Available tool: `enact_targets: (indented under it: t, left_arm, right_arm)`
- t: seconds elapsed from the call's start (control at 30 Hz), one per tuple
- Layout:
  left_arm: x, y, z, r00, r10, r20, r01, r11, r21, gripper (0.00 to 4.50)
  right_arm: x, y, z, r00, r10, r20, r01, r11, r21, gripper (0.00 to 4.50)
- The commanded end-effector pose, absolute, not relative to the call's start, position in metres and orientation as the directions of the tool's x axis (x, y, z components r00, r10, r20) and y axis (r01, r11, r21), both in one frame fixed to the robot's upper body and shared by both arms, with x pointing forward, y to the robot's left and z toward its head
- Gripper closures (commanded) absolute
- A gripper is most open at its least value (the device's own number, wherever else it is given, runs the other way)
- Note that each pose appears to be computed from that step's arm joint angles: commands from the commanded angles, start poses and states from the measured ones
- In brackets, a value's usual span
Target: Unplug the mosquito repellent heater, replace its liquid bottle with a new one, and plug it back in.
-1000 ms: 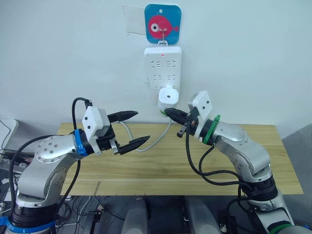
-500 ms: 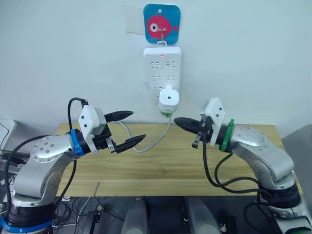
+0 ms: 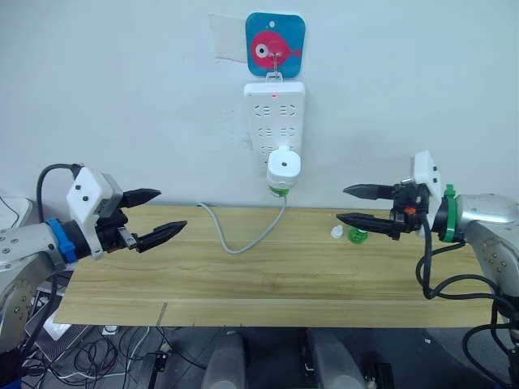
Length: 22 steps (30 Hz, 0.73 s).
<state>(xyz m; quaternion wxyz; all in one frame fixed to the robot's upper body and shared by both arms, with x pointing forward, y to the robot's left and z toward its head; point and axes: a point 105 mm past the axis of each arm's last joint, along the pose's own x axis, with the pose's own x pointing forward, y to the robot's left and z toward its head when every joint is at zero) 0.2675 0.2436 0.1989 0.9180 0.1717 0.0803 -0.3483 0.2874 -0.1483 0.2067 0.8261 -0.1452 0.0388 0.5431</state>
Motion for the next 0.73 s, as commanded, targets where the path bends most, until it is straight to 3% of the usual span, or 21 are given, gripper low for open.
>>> enact_targets:
  t: [0.03, 0.3, 0.47, 0.73]
  left_arm:
    - [0.270, 0.246, 0.208, 0.762, -0.596, -0.255, 0.648, 0.685, 0.333, 0.00]
    - [0.275, 0.243, 0.204, 0.747, -0.613, -0.255, 0.664, 0.670, 0.332, 0.00]
    - [0.277, 0.256, 0.195, 0.767, -0.583, -0.267, 0.641, 0.695, 0.326, 0.00]
    - [0.282, 0.273, 0.186, 0.797, -0.542, -0.268, 0.604, 0.712, 0.358, 0.00]
  right_arm:
    - [0.293, -0.165, 0.222, 0.449, 0.869, -0.209, -0.881, 0.390, -0.269, 0.08]
    - [0.299, -0.193, 0.207, 0.530, 0.809, -0.253, -0.842, 0.469, -0.266, 0.03]
    - [0.310, -0.252, 0.182, 0.675, 0.682, -0.282, -0.737, 0.612, -0.287, 0.03]
    - [0.308, -0.255, 0.183, 0.668, 0.701, -0.251, -0.742, 0.606, -0.285, 0.03]
